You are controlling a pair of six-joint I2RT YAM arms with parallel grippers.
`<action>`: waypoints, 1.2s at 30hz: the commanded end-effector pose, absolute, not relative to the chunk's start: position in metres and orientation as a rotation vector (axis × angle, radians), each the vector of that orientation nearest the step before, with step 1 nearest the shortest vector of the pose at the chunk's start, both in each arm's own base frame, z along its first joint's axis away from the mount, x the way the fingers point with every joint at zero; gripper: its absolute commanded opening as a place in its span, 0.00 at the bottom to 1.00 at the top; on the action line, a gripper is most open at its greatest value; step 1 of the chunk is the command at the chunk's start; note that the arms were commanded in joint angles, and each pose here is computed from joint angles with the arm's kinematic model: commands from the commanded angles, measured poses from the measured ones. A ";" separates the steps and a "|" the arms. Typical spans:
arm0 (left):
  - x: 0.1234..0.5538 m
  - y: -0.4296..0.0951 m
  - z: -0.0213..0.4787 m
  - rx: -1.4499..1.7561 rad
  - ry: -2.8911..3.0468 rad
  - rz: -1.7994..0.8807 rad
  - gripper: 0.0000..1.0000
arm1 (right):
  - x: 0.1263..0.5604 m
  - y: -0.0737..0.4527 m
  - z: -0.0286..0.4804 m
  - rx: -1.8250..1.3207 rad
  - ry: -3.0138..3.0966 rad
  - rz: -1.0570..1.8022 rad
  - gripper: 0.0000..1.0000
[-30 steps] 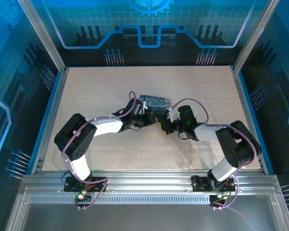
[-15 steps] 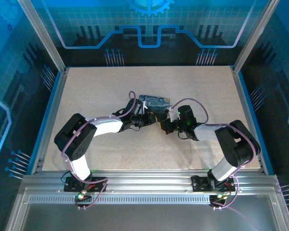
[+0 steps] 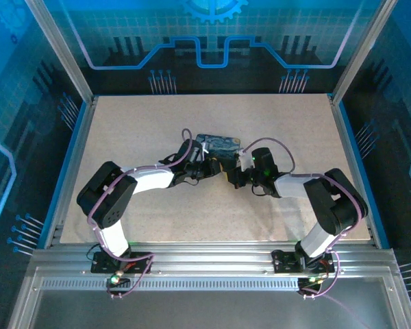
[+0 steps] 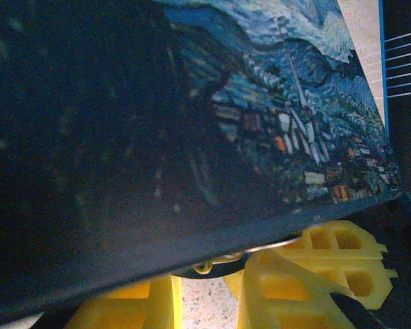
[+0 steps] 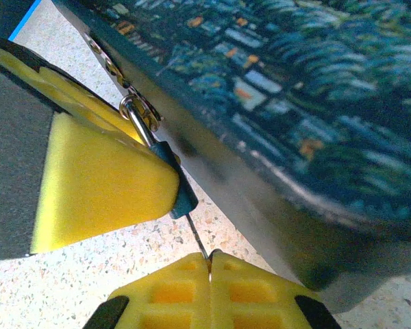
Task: Unlock a padlock with a key
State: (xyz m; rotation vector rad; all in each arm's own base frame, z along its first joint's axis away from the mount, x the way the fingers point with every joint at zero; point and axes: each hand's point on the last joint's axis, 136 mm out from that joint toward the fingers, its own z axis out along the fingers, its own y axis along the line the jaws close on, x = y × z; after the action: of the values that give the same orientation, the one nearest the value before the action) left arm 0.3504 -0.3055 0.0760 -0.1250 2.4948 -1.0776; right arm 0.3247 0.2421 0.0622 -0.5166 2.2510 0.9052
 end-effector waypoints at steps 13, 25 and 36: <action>0.326 -0.328 0.076 -0.018 2.550 -1.197 0.17 | 0.360 0.248 0.105 -0.569 2.022 0.935 0.00; 0.325 -0.328 0.074 -0.020 2.556 -1.192 0.17 | 0.355 0.256 0.113 -0.626 1.991 1.010 0.00; 0.324 -0.328 0.068 -0.024 2.569 -1.188 0.17 | 0.359 0.263 0.137 -0.614 1.934 1.069 0.00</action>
State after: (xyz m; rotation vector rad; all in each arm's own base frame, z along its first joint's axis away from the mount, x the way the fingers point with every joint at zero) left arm 0.3534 -0.3058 0.0783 -0.1238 2.4784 -1.0857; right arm 0.3288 0.2416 0.0635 -0.5462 2.2243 1.0036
